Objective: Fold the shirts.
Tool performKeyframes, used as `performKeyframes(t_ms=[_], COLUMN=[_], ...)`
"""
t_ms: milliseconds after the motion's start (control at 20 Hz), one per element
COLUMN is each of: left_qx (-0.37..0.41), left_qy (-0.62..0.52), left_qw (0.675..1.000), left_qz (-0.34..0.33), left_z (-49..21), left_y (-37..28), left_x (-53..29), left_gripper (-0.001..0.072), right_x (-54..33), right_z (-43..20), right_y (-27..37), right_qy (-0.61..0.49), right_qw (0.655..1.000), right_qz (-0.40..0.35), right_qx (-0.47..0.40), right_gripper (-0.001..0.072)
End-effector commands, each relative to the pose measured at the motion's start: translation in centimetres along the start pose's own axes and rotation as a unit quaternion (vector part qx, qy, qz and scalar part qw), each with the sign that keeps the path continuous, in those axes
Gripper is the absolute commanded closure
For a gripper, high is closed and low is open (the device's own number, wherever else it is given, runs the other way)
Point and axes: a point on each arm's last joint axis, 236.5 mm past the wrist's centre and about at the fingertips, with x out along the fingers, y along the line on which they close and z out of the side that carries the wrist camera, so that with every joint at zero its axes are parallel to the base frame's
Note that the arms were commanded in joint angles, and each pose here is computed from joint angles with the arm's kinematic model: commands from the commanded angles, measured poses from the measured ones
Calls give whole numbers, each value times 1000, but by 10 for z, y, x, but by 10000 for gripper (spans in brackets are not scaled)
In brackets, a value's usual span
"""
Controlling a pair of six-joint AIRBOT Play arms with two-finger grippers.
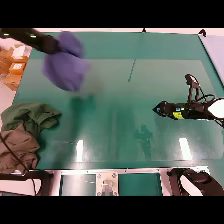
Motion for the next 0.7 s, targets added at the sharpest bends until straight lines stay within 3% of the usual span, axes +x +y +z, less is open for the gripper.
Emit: performKeyframes(t_ms=[0, 200, 250, 300, 350, 500, 650], left_qx=[30, 53, 54, 40, 12, -26, -71], left_qy=[47, 103, 122, 142, 162, 171, 186], left_qw=[990, 978, 975, 972, 969, 968, 967], left_qz=[-131, -173, -178, -182, -185, -181, -156], left_z=[-18, -72, -90, -105, -114, -105, -101], left_y=[-128, -203, -214, -222, -224, -197, -130], left_x=[13, 90, 107, 121, 128, 112, 72], left_gripper=[681, 680, 604, 236, 13, 7, 7], right_x=[0, 0, -1, -1, -1, -6, 1], right_z=[-4, -15, -18, -18, -17, -2, 13], right_y=[0, 1, 1, 1, 0, -11, -26], right_qy=[9, 32, 37, 39, 38, 20, 20], right_qw=[1000, 999, 999, 999, 999, 998, 994], right_qz=[0, 3, 2, 2, 2, 17, 43], right_qx=[1, 4, 4, 4, 9, 60, 98], right_gripper=[219, 219, 219, 220, 221, 221, 221])
